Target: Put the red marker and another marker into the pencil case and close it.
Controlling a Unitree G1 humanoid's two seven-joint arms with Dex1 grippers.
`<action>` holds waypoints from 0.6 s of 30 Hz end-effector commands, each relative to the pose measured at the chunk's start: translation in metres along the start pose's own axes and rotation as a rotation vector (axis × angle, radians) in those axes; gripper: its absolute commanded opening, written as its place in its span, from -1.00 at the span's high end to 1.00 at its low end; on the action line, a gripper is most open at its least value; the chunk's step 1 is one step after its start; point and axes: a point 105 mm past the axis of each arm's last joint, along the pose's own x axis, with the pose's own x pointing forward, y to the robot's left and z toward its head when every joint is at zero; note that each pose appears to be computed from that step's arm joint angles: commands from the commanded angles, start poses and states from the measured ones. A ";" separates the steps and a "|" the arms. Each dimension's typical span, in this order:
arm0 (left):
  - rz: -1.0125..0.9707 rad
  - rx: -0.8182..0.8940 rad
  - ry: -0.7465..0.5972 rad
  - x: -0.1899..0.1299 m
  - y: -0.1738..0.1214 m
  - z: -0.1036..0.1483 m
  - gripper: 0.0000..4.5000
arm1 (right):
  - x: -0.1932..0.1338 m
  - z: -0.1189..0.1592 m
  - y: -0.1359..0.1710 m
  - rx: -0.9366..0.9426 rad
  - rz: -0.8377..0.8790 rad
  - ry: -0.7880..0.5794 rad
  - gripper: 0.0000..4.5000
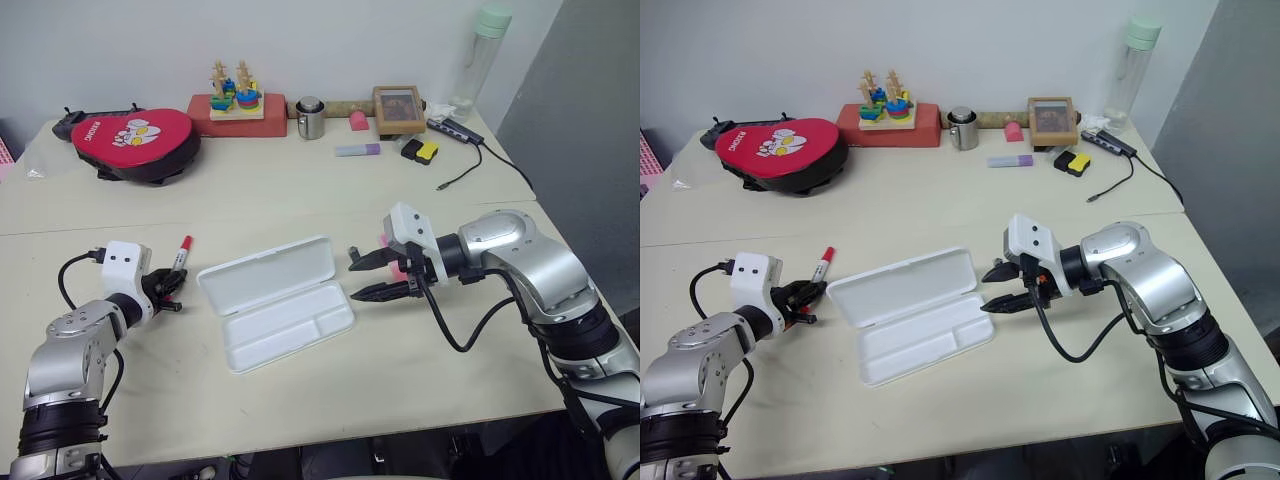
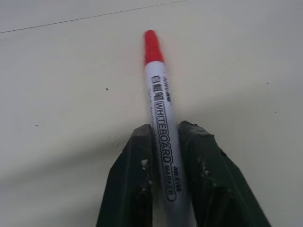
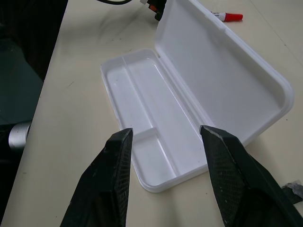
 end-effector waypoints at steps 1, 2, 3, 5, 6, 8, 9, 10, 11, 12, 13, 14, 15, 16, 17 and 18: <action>0.031 0.003 0.027 -0.006 0.009 -0.004 0.80 | -0.002 0.009 0.002 -0.039 0.004 -0.020 -0.04; 0.031 0.004 0.028 -0.006 0.009 -0.005 0.80 | -0.002 0.009 0.002 -0.039 0.005 -0.020 -0.04; 0.033 0.002 0.026 -0.006 0.010 -0.004 0.80 | -0.002 0.009 0.002 -0.039 0.005 -0.020 -0.04; 0.037 0.002 0.026 -0.007 0.010 -0.004 0.80 | -0.002 0.010 0.002 -0.040 0.004 -0.021 -0.04; 0.049 0.009 0.012 -0.007 0.012 -0.001 0.80 | -0.002 0.009 0.002 -0.039 0.004 -0.020 -0.04; 0.063 0.018 -0.005 -0.007 0.013 0.002 0.80 | -0.002 0.009 0.002 -0.039 0.005 -0.018 -0.04; 0.101 0.019 -0.041 -0.007 0.019 0.011 0.80 | -0.002 0.009 0.002 -0.039 0.005 -0.017 -0.04; 0.132 0.029 -0.099 -0.011 0.024 0.027 0.80 | -0.004 0.009 0.002 -0.038 0.005 -0.018 -0.04; 0.153 0.036 -0.142 -0.013 0.027 0.037 0.80 | -0.004 0.009 0.002 -0.037 0.006 -0.018 -0.04; 0.151 0.055 -0.201 -0.019 0.027 0.055 0.80 | -0.006 0.009 0.002 -0.037 0.006 -0.017 -0.04; 0.142 0.070 -0.235 -0.022 0.025 0.066 0.80 | -0.007 0.009 0.002 -0.037 0.006 -0.015 -0.04; 0.115 0.096 -0.275 -0.028 0.020 0.081 0.80 | -0.009 0.007 0.002 -0.037 0.007 -0.011 -0.04; 0.096 0.115 -0.300 -0.032 0.017 0.090 0.80 | -0.009 0.006 0.002 -0.037 0.008 -0.007 -0.04; 0.076 0.137 -0.335 -0.037 0.013 0.104 0.80 | -0.010 0.005 0.002 -0.036 0.008 -0.005 -0.04; 0.057 0.162 -0.365 -0.042 0.009 0.117 0.80 | -0.011 0.004 0.002 -0.035 0.007 -0.001 -0.04; 0.024 0.187 -0.402 -0.047 0.002 0.131 0.80 | -0.011 0.002 0.002 -0.034 0.007 0.003 -0.04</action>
